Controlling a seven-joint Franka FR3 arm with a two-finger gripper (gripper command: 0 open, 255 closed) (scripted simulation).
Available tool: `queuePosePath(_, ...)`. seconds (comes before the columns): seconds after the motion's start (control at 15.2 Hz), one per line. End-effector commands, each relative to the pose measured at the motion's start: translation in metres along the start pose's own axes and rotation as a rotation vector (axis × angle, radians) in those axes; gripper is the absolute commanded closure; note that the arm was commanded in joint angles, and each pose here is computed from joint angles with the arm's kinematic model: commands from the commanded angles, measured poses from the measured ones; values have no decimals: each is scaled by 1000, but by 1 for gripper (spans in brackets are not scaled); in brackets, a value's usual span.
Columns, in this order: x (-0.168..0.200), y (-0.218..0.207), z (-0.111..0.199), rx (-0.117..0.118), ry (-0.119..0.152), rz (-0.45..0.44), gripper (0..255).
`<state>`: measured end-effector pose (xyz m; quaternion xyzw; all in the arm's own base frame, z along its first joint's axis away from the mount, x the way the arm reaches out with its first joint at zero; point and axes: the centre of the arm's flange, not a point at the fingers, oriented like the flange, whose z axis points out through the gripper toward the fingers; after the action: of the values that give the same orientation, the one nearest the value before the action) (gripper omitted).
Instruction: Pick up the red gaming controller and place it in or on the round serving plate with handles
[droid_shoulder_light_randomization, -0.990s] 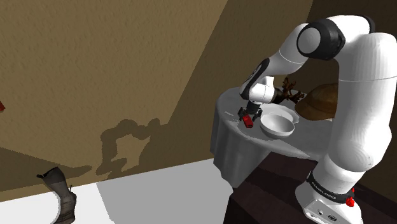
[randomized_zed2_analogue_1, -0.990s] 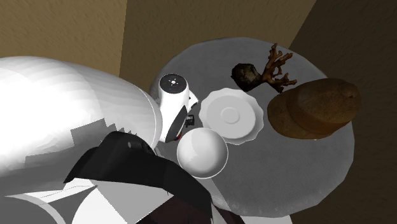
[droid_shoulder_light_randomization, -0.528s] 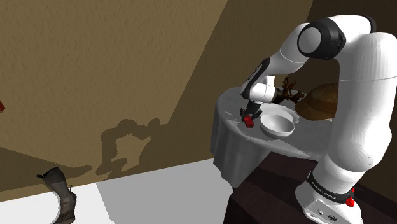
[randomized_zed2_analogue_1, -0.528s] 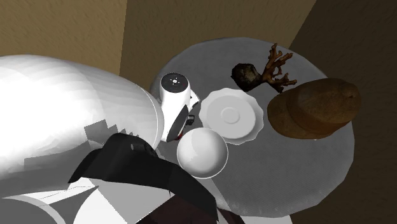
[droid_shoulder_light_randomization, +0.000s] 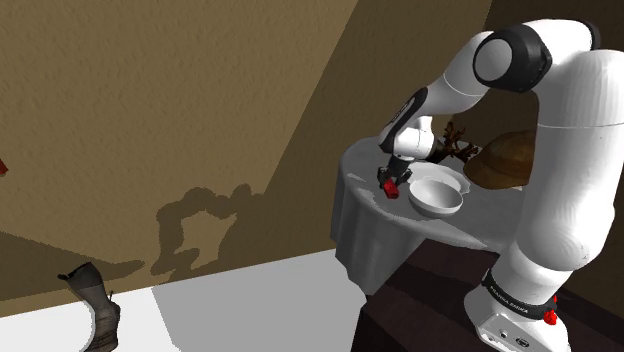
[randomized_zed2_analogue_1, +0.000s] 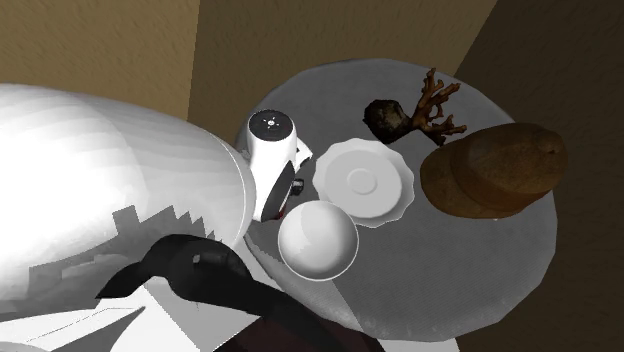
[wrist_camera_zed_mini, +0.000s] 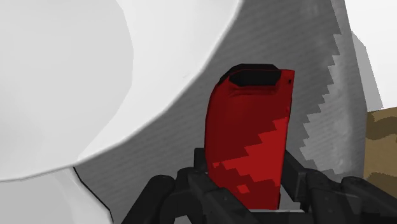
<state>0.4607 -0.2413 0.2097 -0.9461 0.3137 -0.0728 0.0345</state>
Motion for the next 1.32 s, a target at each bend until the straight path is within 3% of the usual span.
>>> queuePosePath(0.0, 2, -1, -11, 0, -1, 0, 255)
queuePosePath(0.86, 9, -9, -78, 0, -1, 0, 255)
queuePosePath(1.25, 29, 68, -84, 0, -1, 0, 255)
